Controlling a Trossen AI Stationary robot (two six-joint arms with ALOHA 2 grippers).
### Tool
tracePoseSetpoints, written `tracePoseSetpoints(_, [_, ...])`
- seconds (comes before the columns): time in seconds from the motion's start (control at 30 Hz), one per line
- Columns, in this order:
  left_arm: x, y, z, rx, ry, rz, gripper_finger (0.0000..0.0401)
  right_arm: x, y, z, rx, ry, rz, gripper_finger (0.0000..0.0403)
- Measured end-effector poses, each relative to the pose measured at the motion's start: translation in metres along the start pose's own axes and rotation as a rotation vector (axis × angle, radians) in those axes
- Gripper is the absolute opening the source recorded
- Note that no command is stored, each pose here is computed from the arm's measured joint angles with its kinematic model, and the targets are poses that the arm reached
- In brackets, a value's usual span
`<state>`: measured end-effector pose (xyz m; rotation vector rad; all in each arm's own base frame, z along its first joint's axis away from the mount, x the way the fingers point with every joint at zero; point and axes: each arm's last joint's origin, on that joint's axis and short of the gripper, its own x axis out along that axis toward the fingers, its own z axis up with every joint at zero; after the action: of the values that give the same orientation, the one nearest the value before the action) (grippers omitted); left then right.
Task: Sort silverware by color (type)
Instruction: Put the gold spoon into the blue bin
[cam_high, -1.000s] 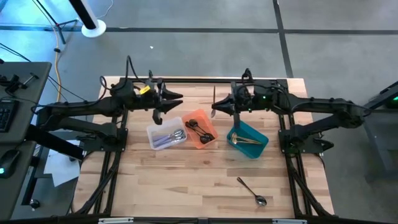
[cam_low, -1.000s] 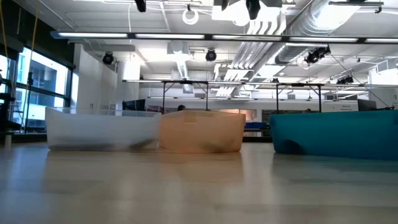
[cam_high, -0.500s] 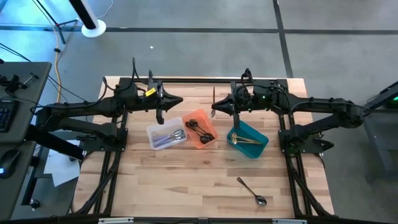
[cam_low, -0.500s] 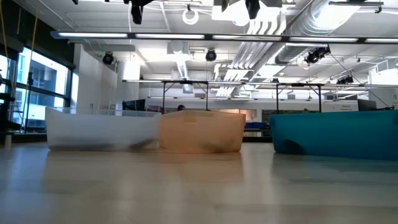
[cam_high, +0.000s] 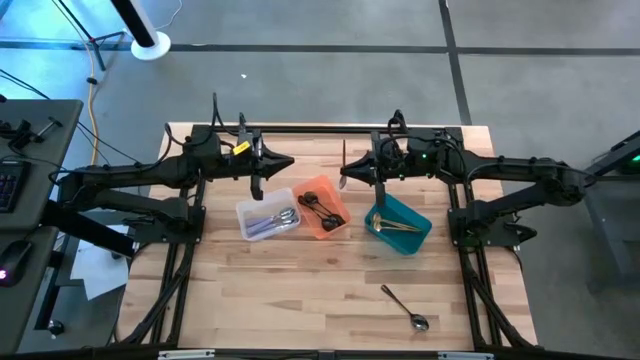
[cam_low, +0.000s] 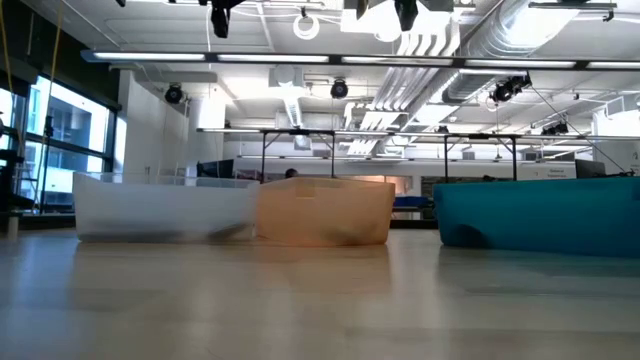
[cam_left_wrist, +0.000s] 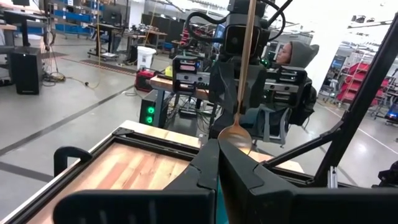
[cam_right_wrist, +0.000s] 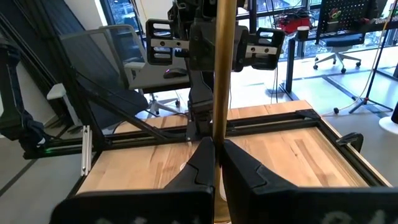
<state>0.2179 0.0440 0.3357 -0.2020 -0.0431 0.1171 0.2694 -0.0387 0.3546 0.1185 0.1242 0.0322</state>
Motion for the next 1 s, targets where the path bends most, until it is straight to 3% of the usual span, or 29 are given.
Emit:
tracePoseSetpoints(0.13, [0.0,0.0,0.0,0.0,0.0,-0.001,0.0,0.0,0.0,-0.001,0.002,0.007,-0.001,0.0])
tracePoseSetpoints(0.23, [0.0,0.0,0.0,-0.001,0.002,0.0,0.0,0.0,0.0,-0.009,0.051,0.094,0.005,0.0])
tracePoseSetpoints(0.5, [0.0,0.0,0.0,-0.001,0.004,0.002,0.0,-0.019,0.011,-0.062,0.23,0.676,-0.022,0.0])
tracePoseSetpoints(0.6, [0.0,0.002,0.0,-0.001,0.002,0.014,0.0,-0.031,0.017,-0.083,0.262,0.815,-0.031,0.0])
tracePoseSetpoints(0.73, [0.0,0.005,0.001,0.0,-0.002,0.029,0.0,-0.054,0.022,-0.11,0.365,0.862,-0.072,0.0])
tracePoseSetpoints(0.83, [-0.001,0.008,0.002,0.001,-0.005,0.046,0.0,-0.073,0.022,-0.125,0.44,0.871,-0.167,0.0])
tracePoseSetpoints(1.0, [-0.001,0.013,0.003,0.001,-0.01,0.067,0.0,-0.091,0.022,-0.136,0.538,0.948,-0.276,0.0])
